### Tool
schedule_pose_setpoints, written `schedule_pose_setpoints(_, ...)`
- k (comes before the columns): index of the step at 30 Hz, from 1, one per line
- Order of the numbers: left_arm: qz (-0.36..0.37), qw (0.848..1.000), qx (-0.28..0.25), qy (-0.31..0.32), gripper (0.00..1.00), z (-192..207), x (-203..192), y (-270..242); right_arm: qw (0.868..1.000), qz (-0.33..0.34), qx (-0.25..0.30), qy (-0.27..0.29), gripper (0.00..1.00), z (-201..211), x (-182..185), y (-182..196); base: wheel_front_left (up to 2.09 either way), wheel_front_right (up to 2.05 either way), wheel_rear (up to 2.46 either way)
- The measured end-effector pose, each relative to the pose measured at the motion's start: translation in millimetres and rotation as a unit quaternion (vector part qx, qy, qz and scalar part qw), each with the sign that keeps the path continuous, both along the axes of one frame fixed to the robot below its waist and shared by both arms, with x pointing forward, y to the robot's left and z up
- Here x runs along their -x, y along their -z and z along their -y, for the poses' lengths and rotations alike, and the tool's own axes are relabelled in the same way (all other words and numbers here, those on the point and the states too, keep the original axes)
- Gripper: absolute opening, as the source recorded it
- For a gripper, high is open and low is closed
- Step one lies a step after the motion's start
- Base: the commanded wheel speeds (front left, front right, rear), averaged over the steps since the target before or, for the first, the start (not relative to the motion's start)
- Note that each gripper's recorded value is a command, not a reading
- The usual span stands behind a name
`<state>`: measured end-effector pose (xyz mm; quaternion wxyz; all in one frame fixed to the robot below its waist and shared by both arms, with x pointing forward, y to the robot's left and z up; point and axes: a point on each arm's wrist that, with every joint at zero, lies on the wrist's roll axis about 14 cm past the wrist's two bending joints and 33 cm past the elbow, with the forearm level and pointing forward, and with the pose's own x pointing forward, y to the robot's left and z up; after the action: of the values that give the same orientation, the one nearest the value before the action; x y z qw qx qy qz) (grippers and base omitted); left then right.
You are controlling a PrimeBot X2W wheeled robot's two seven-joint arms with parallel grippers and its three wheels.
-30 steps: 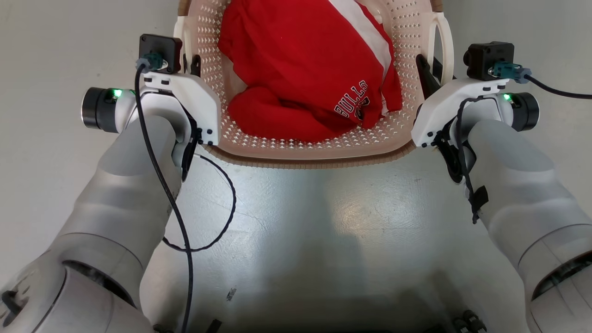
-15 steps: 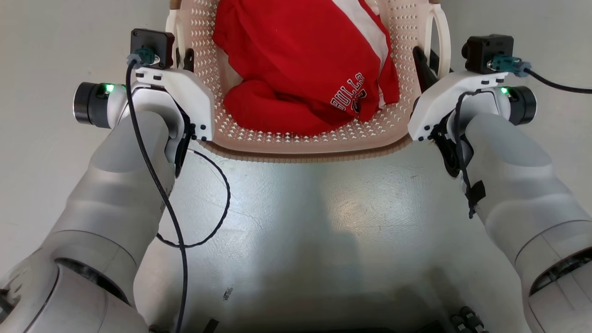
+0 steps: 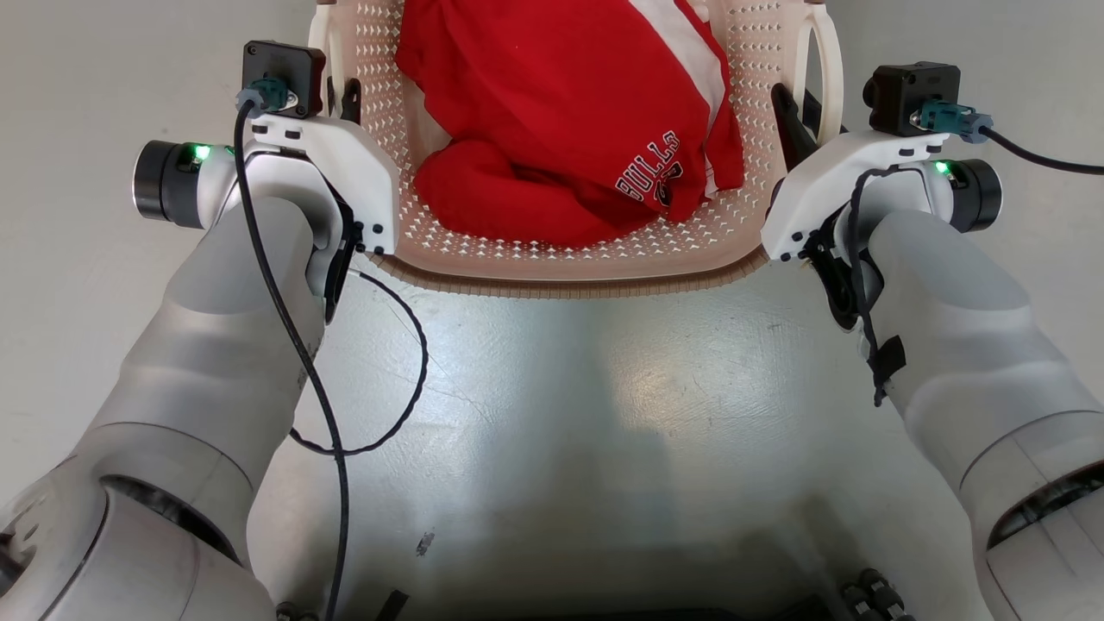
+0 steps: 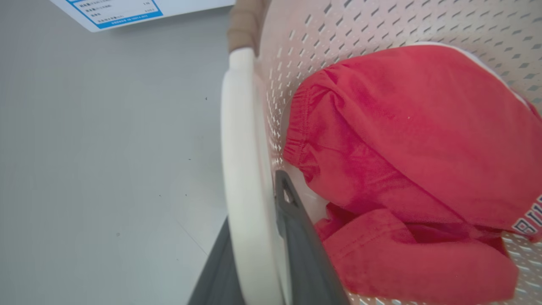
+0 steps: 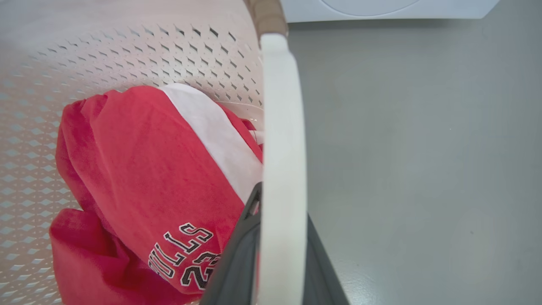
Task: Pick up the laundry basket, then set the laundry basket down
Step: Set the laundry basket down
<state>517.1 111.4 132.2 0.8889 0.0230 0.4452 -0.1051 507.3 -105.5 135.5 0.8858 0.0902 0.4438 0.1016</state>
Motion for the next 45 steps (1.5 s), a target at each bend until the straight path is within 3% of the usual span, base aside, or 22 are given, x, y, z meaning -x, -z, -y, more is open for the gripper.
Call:
schedule_pose_setpoints(28, 0.011, 1.000, 0.008, 0.002, 0.00, 5.2, -12.0, 13.4, 1.000, -0.004, 0.000, 0.021, 0.00, 8.6, -2.9, 16.7, 0.00, 0.00, 0.00)
schedule_pose_setpoints(29, 0.012, 1.000, 0.008, 0.002, 0.15, 5.1, -12.1, 13.3, 1.000, -0.003, 0.000, 0.021, 0.13, 8.6, -3.2, 16.5, 0.00, 0.00, 0.00)
schedule_pose_setpoints(31, 0.011, 1.000, 0.010, -0.001, 0.71, 5.3, -12.3, 12.8, 1.000, -0.002, 0.002, 0.018, 0.60, 8.9, -3.8, 16.1, 0.00, 0.00, 0.00)
schedule_pose_setpoints(32, 0.010, 1.000, 0.010, -0.001, 1.00, 5.7, -11.8, 12.9, 1.000, 0.000, 0.003, 0.013, 1.00, 8.9, -4.4, 15.5, 0.00, 0.00, 0.00)
schedule_pose_setpoints(45, 0.006, 1.000, 0.009, -0.012, 1.00, 1.5, -11.6, 5.8, 1.000, 0.009, 0.007, 0.013, 1.00, 10.4, -8.9, 7.0, 0.00, 0.00, 0.00)
